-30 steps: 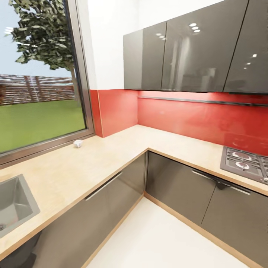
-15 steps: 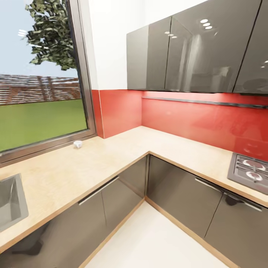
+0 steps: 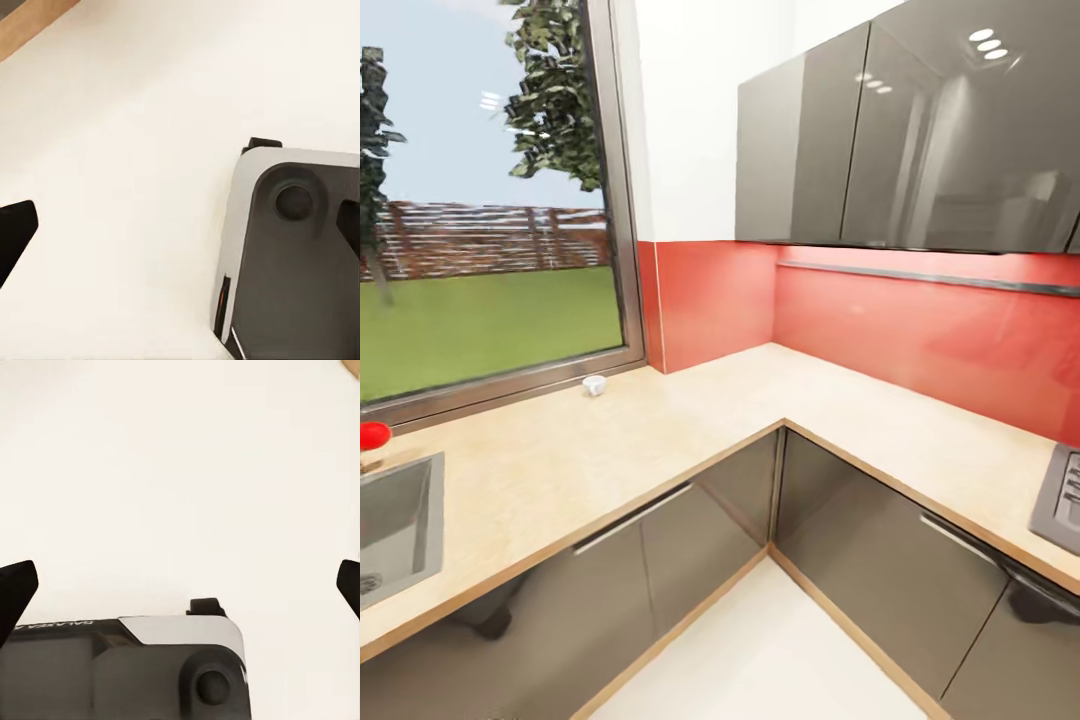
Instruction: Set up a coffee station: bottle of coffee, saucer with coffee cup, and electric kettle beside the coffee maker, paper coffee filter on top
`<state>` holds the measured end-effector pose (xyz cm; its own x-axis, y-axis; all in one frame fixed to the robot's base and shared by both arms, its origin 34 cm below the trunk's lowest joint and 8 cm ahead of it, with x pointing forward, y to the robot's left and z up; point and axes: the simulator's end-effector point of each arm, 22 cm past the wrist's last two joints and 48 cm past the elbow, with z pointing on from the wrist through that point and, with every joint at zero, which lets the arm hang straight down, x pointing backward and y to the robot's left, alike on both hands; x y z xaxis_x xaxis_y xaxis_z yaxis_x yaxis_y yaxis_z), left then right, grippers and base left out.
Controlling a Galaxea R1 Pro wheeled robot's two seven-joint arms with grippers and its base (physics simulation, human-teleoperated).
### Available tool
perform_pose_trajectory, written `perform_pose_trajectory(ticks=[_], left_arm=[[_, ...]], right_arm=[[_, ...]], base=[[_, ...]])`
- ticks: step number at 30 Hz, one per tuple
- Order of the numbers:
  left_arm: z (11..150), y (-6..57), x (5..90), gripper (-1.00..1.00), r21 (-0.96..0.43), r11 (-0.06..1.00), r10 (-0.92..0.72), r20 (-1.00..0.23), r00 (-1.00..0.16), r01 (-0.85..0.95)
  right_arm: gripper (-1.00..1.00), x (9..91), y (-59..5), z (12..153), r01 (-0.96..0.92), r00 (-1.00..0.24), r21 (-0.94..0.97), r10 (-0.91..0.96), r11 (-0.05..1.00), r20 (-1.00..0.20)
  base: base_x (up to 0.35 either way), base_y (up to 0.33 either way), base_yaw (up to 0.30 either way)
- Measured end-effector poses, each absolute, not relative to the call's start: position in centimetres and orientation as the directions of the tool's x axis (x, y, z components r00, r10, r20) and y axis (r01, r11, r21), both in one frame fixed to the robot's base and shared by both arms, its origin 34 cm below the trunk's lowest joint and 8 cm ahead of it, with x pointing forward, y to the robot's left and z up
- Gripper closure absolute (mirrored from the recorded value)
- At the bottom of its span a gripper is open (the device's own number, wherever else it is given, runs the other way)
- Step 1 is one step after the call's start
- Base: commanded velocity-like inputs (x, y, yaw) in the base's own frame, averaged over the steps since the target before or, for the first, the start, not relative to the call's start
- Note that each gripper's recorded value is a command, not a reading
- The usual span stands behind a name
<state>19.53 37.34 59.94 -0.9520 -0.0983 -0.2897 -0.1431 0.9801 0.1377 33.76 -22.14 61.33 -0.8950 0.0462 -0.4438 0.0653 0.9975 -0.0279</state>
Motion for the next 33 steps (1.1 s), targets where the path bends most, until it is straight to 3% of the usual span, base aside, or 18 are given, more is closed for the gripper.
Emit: perform_pose_trajectory(ticks=[9, 18, 33], left_arm=[[60.6, 40.7, 18.8, -1.0, 0.276, 0.938, -0.126, -0.289, -0.949, -0.209], [60.6, 40.5, 18.7, -1.0, 0.281, 0.935, -0.134, -0.288, -0.948, -0.217], [60.6, 40.3, 18.8, -1.0, 0.274, 0.931, -0.156, -0.296, -0.942, -0.241]], right_arm=[[-1.0, 33.8, -22.1, 61.3, 0.064, -0.895, -0.028, 0.045, 0.998, -0.444], [-1.0, 33.7, -22.3, 61.3, 0.063, -0.895, -0.031, 0.042, 0.998, -0.444], [-1.0, 34.0, -22.3, 61.5, 0.061, -0.892, -0.03, 0.041, 0.998, -0.45]], base=[[0.167, -0.252, 0.278], [0.161, -0.255, 0.278], [0.01, -0.251, 0.275]])
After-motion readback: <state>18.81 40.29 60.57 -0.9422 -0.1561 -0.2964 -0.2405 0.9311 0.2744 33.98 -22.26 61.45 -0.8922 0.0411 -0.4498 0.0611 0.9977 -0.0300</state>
